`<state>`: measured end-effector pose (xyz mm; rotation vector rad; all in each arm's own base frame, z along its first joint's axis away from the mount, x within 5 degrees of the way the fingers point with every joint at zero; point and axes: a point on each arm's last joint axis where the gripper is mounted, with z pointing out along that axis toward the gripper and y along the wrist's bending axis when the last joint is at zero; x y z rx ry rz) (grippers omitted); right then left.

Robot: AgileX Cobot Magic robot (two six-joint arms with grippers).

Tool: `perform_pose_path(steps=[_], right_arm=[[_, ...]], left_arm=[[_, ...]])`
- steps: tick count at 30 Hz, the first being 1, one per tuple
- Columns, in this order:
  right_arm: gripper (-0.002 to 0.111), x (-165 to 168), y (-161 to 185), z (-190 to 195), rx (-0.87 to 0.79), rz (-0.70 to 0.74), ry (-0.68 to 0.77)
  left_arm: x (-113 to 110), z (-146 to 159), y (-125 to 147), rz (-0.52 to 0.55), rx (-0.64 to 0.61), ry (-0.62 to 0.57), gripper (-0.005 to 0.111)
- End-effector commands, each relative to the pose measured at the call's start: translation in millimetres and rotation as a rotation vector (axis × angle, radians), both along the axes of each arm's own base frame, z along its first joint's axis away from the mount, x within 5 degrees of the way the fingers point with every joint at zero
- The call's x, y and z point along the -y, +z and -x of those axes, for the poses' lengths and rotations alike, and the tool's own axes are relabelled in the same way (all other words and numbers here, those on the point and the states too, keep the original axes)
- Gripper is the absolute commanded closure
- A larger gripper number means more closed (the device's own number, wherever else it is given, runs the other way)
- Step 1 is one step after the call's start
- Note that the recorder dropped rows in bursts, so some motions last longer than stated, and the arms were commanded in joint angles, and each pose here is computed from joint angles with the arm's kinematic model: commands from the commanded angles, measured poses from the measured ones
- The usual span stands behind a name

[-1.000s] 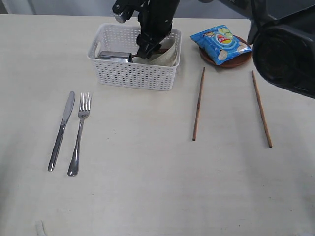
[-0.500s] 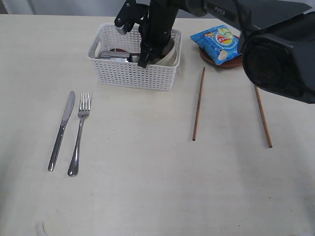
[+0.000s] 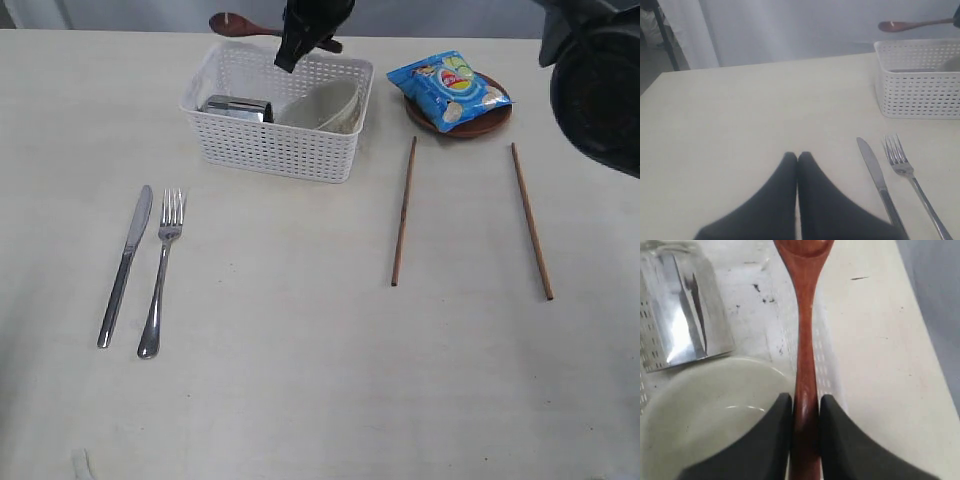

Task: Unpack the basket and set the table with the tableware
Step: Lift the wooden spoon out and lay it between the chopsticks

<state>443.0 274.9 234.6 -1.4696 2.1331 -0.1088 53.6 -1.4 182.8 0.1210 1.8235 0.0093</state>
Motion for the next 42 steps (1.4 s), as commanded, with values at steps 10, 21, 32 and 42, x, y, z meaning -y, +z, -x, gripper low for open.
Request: perform_pose_path(steps=[10, 21, 32, 42], right_arm=[[0.109, 56.0, 96.2, 28.2, 0.036, -0.041, -0.502], [0.109, 147.4, 122.5, 56.2, -0.155, -0.265, -0.783], [0.109, 175.6, -5.8, 107.6, -0.471, -0.288, -0.993], [0.109, 199.8, -82.7, 128.7, -0.524, -0.271, -1.136]], left_arm=[[0.4, 0.1, -0.7, 0.005, 0.000, -0.006, 0.107], [0.3, 0.1, -0.6, 0.003, 0.000, -0.006, 0.107], [0.3, 0.1, -0.6, 0.003, 0.000, -0.006, 0.107], [0.3, 0.1, -0.6, 0.003, 0.000, -0.006, 0.107]])
